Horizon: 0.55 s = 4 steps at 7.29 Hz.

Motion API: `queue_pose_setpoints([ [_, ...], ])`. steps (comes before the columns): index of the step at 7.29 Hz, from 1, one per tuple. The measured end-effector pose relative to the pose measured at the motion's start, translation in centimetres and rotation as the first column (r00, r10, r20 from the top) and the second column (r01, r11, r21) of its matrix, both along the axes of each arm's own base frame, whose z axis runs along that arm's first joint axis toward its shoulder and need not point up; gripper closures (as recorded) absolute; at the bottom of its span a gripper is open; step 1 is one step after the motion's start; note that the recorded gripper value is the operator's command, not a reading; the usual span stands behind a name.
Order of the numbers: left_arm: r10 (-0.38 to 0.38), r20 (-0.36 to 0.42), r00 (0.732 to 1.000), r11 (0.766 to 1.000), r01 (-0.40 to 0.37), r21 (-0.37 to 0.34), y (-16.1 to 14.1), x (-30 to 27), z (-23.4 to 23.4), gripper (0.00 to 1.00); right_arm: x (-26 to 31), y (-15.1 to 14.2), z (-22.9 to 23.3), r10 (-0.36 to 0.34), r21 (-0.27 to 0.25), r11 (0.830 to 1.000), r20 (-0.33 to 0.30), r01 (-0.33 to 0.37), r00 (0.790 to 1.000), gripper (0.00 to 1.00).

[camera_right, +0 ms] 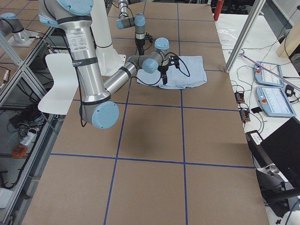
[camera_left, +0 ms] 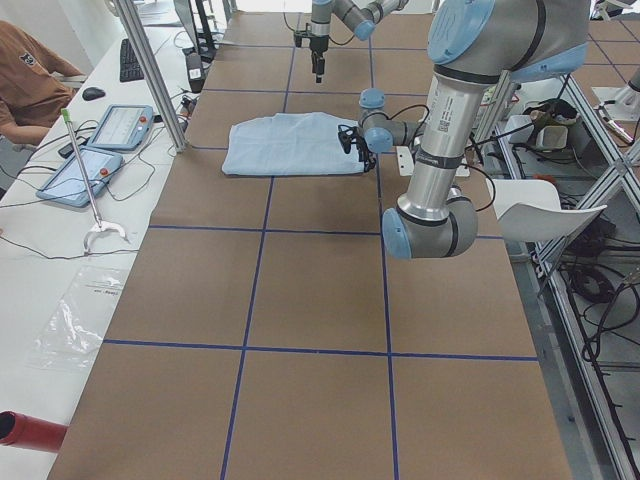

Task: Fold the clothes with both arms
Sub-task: 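Move the left gripper to the shirt's near corner while right gripper approaches the side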

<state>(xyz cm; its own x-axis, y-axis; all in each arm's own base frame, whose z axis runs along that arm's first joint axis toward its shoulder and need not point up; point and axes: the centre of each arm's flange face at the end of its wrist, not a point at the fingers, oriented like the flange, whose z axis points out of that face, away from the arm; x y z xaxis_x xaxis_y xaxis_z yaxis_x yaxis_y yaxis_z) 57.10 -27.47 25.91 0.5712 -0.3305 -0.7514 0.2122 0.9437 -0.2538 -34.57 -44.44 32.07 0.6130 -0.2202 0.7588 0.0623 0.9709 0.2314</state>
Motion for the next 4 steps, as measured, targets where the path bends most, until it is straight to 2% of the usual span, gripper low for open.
queue_pose_setpoints([
  [3,0.001,0.009,1.0,1.0,-0.001,-0.001,-0.14,0.33,0.37,0.44,-0.05,-0.03,0.01,-0.002,0.0,1.0,0.0,0.002,1.0,0.0],
  [4,0.001,0.01,1.0,1.0,-0.001,-0.001,-0.14,0.43,0.4,0.52,-0.06,-0.04,0.03,-0.002,0.0,1.0,0.0,0.002,1.0,0.0],
])
